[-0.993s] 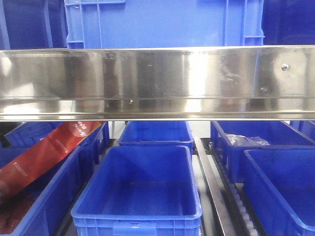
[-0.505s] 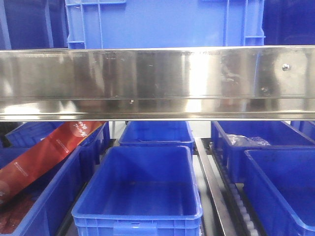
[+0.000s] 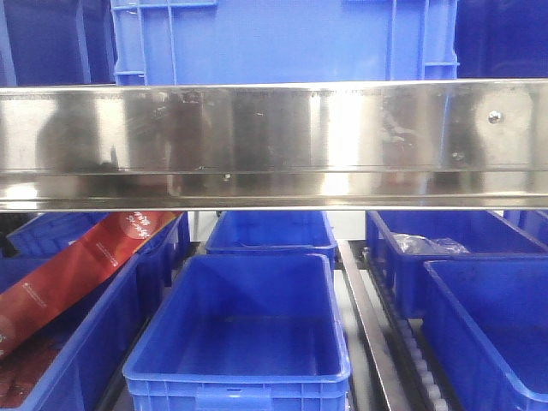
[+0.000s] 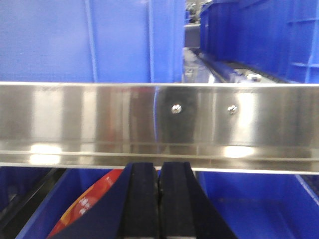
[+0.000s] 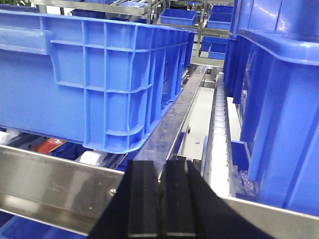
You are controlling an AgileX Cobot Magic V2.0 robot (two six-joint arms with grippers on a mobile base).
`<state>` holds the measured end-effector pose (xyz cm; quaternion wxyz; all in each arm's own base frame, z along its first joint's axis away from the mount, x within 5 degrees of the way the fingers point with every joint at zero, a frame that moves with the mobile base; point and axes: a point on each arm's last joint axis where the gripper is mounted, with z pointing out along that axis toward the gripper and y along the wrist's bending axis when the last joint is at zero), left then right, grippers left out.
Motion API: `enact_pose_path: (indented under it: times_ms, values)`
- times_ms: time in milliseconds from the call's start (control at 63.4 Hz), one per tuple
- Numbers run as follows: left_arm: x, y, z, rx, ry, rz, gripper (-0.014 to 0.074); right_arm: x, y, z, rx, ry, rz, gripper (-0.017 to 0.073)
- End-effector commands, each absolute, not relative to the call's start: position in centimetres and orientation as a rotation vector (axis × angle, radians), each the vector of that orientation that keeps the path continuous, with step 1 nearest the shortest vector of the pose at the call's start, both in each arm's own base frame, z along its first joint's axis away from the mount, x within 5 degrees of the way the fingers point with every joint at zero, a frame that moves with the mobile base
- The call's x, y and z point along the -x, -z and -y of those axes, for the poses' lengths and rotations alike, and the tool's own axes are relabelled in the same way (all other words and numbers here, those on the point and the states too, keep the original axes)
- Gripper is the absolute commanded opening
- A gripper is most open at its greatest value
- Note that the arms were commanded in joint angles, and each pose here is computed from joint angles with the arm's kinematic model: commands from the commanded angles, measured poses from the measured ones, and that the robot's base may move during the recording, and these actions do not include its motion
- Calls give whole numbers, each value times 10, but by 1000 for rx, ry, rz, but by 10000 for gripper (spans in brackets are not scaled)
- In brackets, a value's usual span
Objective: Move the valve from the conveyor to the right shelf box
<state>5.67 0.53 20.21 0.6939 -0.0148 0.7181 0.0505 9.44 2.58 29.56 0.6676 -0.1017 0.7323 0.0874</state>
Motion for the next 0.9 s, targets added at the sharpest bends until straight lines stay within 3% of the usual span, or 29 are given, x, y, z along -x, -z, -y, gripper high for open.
enact_pose_path:
  times_ms: [0,883]
  values:
    - [-56,-208,-5,29,-104,-1540,-111,-94,-299,-25,223,-185,-1616,-155]
    - [-56,-210,-5,28,-104,-1519,-111,-92,-287,-19,184,-145,-1642,-155]
